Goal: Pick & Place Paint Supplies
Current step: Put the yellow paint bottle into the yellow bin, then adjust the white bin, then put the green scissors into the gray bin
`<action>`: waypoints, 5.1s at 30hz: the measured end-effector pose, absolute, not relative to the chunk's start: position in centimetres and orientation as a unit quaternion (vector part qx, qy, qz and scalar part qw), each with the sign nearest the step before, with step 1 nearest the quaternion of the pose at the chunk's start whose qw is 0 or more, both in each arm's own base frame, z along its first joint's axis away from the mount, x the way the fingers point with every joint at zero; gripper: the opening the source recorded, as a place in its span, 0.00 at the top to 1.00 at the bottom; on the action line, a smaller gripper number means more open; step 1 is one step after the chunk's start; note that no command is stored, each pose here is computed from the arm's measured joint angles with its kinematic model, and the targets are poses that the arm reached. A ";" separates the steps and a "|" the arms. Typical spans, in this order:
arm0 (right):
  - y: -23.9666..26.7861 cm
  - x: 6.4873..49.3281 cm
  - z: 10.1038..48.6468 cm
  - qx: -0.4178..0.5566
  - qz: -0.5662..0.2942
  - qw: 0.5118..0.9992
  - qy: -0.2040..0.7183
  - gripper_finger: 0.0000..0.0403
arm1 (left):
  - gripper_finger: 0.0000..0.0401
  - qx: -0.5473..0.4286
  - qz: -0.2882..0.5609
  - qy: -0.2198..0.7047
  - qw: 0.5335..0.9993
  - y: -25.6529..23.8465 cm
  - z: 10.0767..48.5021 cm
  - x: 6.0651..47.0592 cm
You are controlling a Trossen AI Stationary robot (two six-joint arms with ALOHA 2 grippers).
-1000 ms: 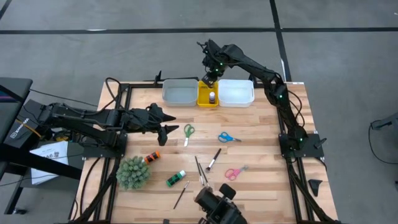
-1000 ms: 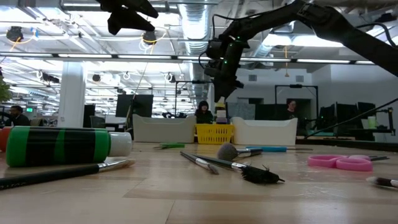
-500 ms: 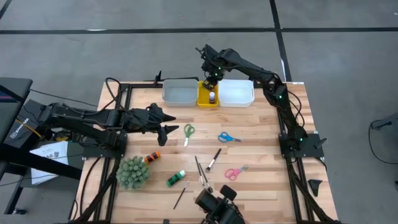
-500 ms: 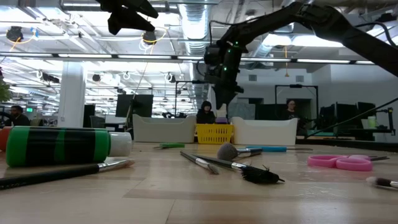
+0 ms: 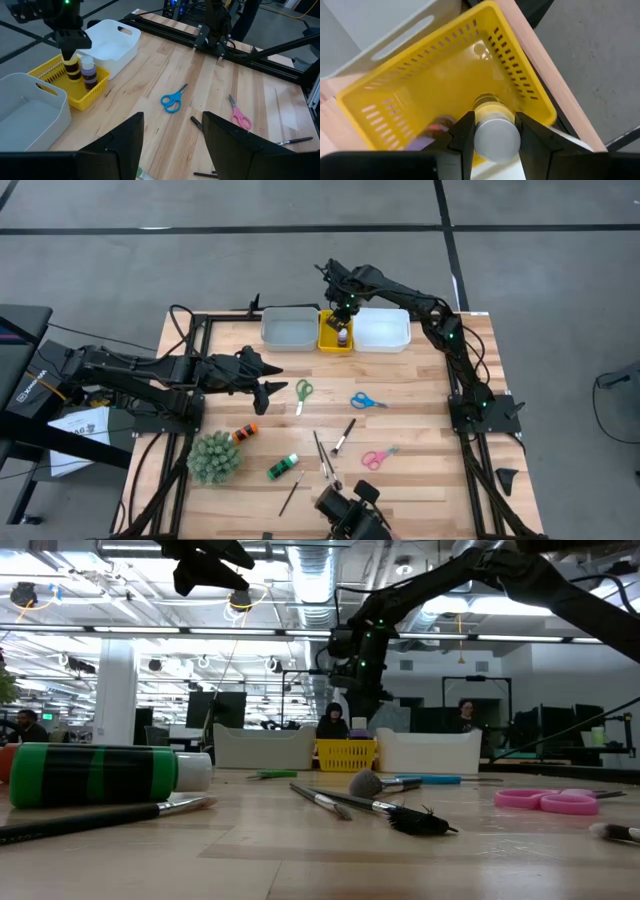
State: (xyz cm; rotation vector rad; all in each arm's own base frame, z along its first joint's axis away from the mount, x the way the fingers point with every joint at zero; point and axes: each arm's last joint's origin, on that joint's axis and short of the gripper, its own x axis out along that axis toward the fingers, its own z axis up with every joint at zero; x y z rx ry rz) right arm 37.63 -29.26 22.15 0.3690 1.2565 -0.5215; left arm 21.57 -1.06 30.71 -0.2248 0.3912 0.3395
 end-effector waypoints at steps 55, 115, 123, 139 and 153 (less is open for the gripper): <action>-31.5 31.1 24.4 0.260 -0.254 0.690 0.627 0.99 | 0.51 -0.115 0.171 0.196 0.959 -1.0 30.7 21.4; -31.2 31.2 23.3 0.285 -0.287 0.718 0.566 1.00 | 0.51 -0.144 0.173 0.192 0.955 -1.1 30.7 21.4; -29.5 27.9 30.8 0.272 -0.313 0.757 0.504 1.00 | 0.51 -0.141 0.172 0.194 0.956 -1.0 30.7 21.4; -14.3 22.4 45.4 0.216 -0.235 0.874 0.366 0.98 | 0.51 -0.135 0.164 0.168 0.963 -1.0 31.7 20.2; -4.5 16.8 49.5 0.175 -0.292 0.894 0.291 0.74 | 0.51 -0.133 0.141 0.134 0.972 -1.3 31.4 23.0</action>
